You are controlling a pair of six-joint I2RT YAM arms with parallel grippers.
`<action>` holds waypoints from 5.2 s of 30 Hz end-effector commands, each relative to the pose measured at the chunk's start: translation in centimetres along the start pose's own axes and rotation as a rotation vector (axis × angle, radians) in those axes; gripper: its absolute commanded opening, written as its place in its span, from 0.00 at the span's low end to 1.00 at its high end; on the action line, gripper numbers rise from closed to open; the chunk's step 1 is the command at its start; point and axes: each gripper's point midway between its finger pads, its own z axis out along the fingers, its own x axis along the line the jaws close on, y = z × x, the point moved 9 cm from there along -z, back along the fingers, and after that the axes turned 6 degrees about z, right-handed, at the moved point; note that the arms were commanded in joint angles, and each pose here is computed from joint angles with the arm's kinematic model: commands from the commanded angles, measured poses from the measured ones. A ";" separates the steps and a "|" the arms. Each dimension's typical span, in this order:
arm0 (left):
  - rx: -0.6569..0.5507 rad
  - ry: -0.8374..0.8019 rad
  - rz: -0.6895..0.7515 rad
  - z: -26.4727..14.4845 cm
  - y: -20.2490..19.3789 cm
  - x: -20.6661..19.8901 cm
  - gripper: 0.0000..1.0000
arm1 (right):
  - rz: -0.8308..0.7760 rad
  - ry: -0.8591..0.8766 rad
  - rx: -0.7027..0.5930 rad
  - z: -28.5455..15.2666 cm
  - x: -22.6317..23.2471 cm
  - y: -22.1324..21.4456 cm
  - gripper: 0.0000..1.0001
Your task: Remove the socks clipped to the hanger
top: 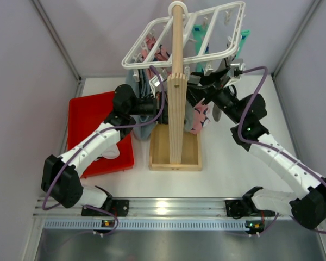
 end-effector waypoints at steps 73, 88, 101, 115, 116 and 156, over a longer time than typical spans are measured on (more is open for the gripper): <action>-0.027 0.013 0.156 -2.6 -3.3 -2.2 0.01 | 0.127 0.135 -0.129 2.6 -1.4 3.4 0.00; -0.262 1.348 0.194 -13.1 -7.2 -0.3 0.00 | 0.131 -0.020 -0.040 2.2 -3.2 1.7 0.06; -0.514 1.982 -0.427 -24.1 -14.8 3.9 0.04 | 0.118 -0.108 0.076 1.3 -3.2 1.5 0.39; -0.653 1.757 -0.392 -22.8 -8.8 1.7 0.98 | 0.135 -0.191 0.225 -4.1 -0.2 1.1 0.85; -0.662 1.719 -0.372 -22.4 -8.0 1.1 0.98 | 0.131 -0.177 0.226 -4.9 0.6 1.5 0.85; -0.359 0.670 -0.266 -7.4 -3.7 0.5 0.90 | -0.009 -0.693 0.334 -10.6 -8.1 -1.5 0.04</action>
